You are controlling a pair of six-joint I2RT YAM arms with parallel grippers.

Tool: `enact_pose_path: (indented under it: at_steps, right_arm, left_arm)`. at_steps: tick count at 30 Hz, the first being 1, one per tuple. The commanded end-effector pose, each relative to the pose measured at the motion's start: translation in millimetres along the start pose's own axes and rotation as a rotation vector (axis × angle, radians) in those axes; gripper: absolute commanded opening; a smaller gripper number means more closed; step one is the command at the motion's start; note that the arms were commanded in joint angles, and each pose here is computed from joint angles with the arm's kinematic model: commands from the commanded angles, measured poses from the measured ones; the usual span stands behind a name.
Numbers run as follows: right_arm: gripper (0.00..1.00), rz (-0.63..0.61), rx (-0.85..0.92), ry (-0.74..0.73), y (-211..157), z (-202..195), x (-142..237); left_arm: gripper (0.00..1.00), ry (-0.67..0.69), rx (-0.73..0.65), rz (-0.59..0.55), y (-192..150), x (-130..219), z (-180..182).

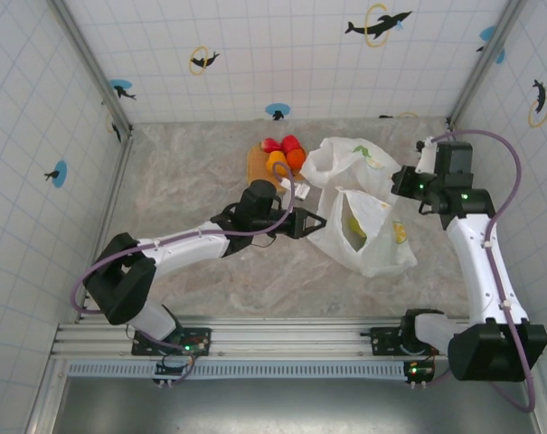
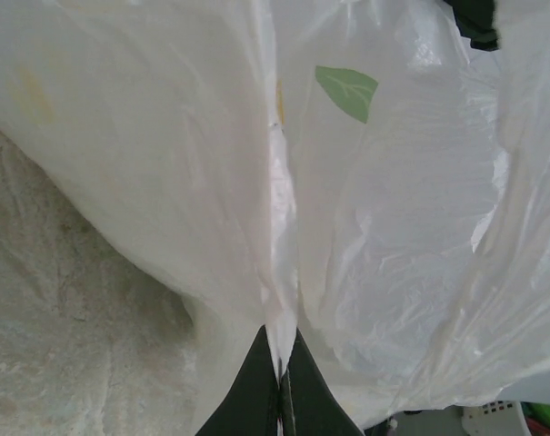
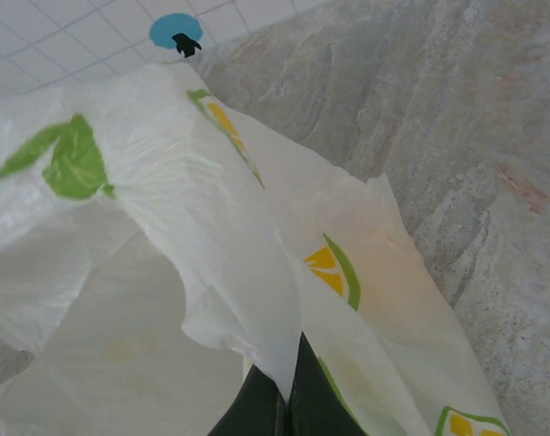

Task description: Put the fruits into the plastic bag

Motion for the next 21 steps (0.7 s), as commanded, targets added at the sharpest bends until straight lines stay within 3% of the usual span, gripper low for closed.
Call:
enact_pose_path:
  at_steps: [1, 6, 9, 17, 21]
  right_arm:
    - [0.00, 0.008, 0.020, -0.011, -1.1, 0.7, -1.3]
    - [0.00, 0.000, -0.011, 0.092, -5.9, 9.7, -12.8]
    - [0.00, -0.001, -0.030, 0.120, -7.3, 11.1, -18.0]
    - [0.00, 0.003, -0.025, 0.113, -3.0, 8.9, -19.9]
    - [0.00, 0.007, -0.027, 0.112, -4.3, 8.1, -21.7]
  left_arm:
    - [0.00, 0.029, 0.003, 0.018, -5.1, 6.1, 5.6]
    - [0.01, 0.146, 0.034, 0.037, -11.7, 6.6, 34.4]
    - [0.10, 0.167, 0.034, 0.042, -12.8, 9.2, 41.1]
    - [0.63, 0.202, -0.056, 0.008, 10.0, 45.6, 40.4]
    - [0.78, 0.186, -0.109, -0.069, 28.9, 75.0, 36.3]
Point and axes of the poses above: each hand's point on the last joint's axis, 136 mm out from that joint toward the fingers, its own x axis back along the fingers, its own z axis along the line the jaws close on, y = z × x, the point moved 5 cm from there along x, back along the fingers, and after that the axes turned 5 degrees about x, right-handed, at the moved point
